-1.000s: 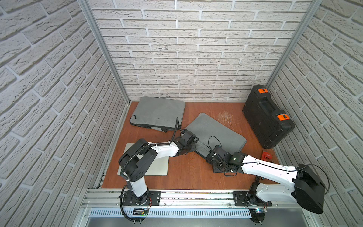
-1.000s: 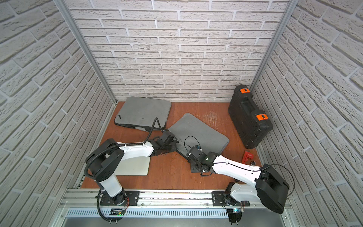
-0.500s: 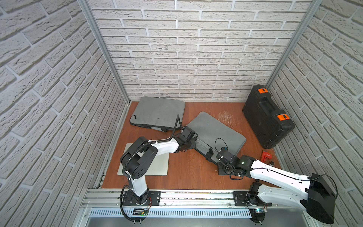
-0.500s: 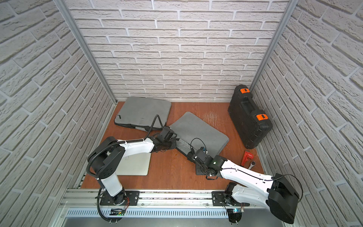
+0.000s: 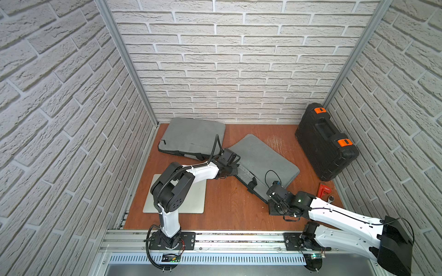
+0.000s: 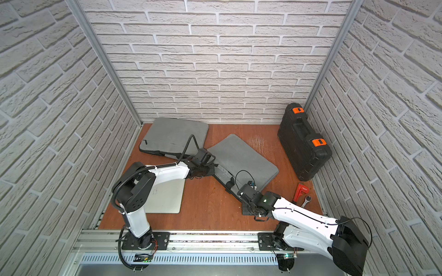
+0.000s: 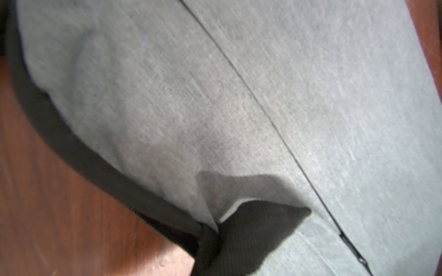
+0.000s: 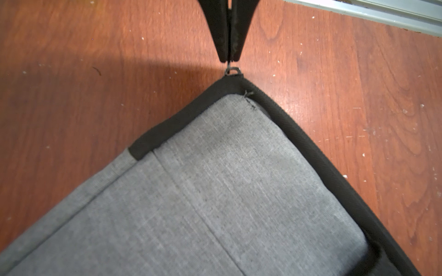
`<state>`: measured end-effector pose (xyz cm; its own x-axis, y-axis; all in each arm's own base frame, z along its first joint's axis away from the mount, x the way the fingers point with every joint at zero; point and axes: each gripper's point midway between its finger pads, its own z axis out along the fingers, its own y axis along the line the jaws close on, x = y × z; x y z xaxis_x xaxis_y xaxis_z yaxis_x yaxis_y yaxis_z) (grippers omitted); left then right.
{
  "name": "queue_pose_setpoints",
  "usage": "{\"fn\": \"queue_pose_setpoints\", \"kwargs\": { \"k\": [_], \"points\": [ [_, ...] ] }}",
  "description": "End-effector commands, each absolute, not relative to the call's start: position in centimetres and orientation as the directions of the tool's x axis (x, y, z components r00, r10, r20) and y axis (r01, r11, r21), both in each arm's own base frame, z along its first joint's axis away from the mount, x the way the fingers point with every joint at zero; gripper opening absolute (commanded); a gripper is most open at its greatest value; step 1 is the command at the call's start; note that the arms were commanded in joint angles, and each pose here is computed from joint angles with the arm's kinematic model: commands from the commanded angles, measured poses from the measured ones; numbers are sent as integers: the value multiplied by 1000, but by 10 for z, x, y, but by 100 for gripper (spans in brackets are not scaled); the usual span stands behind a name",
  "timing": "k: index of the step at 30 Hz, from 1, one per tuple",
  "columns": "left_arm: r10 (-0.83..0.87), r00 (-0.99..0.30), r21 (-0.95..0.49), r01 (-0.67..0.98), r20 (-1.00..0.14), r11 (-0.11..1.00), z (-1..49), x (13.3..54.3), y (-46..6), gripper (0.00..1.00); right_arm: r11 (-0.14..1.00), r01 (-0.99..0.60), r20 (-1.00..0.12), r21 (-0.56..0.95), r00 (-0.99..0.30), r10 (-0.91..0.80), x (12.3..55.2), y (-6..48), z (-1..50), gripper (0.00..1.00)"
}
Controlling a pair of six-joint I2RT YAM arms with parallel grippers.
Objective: Open the zippered laptop bag and take out the laptop
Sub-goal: Unzip the zipper on the zippered laptop bag.
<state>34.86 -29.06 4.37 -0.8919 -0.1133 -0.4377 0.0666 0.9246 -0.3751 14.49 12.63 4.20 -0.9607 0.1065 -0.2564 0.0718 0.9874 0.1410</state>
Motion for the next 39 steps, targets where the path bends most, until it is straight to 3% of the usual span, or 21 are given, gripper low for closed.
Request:
{"fn": "queue_pose_setpoints", "kwargs": {
  "k": [1,7,13,20,26,39],
  "points": [
    [-152,-830,-352,56,-537,934,59,389,-282,0,994,91,-166,62,-981,100,124,109,30,5],
    [-162,-832,-402,79,-530,912,61,409,-293,2,988,56,-188,140,-979,82,142,138,35,6],
    [-196,-839,-454,67,-508,888,64,410,-292,26,987,36,-214,160,-974,70,165,161,34,5],
    [-256,-841,-510,27,-477,860,80,374,-275,48,983,14,-215,185,-975,55,179,181,32,5],
    [-226,-859,-521,54,-459,852,81,329,-285,49,980,12,-211,199,-976,55,180,186,31,6],
    [-47,-925,-585,199,-377,786,60,259,-374,49,968,16,-226,250,-971,74,182,193,37,6]
  ]
}}
